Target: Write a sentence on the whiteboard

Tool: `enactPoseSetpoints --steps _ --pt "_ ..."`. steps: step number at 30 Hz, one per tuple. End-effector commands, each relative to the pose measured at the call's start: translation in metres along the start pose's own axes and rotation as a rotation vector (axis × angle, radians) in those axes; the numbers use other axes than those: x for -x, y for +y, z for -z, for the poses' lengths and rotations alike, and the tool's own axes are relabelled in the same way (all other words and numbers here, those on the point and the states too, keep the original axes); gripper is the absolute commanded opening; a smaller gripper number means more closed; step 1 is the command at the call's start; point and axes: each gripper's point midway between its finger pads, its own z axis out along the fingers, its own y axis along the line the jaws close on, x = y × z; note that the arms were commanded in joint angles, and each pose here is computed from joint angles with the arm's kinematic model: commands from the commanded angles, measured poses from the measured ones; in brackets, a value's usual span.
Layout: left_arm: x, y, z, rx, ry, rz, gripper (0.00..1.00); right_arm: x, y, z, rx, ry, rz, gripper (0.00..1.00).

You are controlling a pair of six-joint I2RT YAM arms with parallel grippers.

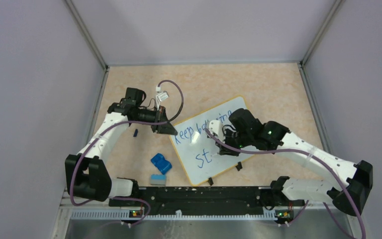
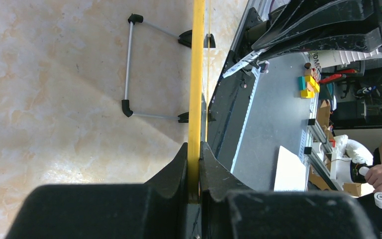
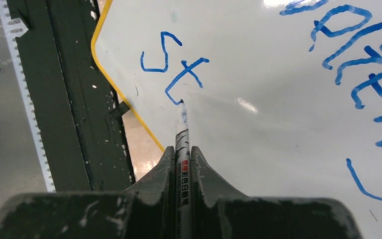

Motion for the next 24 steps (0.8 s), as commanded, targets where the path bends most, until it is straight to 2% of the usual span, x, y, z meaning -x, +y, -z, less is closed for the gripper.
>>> enactPoseSetpoints --steps 1,9,24 --pt "-0.001 0.019 -0.003 0.071 0.021 -0.055 0.0 0.014 -0.009 0.017 -0.063 -0.065 -0.013 0.0" --pt "-0.002 0.018 -0.003 0.069 0.022 -0.06 0.0 0.017 -0.024 0.018 -0.123 -0.079 -0.047 0.0" --pt "-0.003 0.018 -0.003 0.073 0.023 -0.061 0.0 0.025 -0.032 0.004 -0.113 -0.077 -0.037 0.0"
